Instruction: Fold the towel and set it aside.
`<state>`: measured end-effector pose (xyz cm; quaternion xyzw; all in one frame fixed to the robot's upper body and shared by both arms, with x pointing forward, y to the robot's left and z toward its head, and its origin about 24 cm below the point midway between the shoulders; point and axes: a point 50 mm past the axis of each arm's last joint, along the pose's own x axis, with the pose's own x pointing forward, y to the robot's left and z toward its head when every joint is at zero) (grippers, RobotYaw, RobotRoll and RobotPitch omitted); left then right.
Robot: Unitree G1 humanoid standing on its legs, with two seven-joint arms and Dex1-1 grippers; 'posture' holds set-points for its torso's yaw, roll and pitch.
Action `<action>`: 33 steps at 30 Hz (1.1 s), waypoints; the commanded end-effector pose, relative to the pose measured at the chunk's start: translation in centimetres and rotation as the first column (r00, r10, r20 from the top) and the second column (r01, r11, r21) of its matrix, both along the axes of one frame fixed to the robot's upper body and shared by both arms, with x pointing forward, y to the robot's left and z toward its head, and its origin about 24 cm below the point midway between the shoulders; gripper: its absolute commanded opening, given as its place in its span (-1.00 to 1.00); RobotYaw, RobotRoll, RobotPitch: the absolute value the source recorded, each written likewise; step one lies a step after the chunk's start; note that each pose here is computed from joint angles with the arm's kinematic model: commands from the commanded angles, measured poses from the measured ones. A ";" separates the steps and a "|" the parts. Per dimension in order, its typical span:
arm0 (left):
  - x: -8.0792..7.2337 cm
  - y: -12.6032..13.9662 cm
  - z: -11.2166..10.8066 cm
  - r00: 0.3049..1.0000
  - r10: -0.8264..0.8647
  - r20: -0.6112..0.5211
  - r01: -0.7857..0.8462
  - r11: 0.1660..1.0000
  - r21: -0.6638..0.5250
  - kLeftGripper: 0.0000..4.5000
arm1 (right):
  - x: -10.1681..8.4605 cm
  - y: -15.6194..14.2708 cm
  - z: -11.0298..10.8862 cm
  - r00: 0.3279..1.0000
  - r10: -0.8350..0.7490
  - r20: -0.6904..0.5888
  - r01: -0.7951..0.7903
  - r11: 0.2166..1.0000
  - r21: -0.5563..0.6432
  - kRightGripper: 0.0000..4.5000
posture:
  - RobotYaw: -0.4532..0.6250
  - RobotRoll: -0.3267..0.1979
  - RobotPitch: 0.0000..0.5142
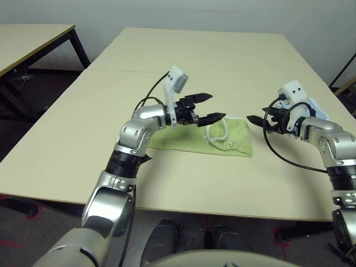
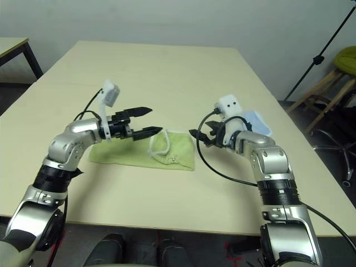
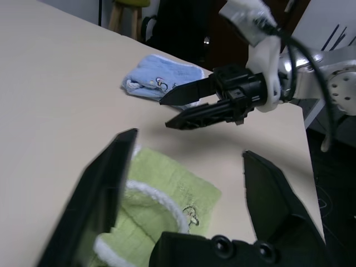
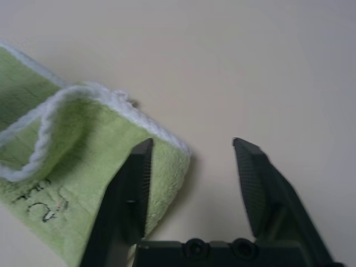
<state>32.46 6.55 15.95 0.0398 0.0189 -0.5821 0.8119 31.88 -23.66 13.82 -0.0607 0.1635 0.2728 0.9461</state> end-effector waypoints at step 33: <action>2.5 -3.6 -7.5 0.996 0.088 0.012 -0.085 0.911 0.403 -1.00 | 0.9 4.5 -4.6 0.990 0.099 -0.101 -0.101 0.995 -0.016 -1.00 | -0.04 0.25 -0.83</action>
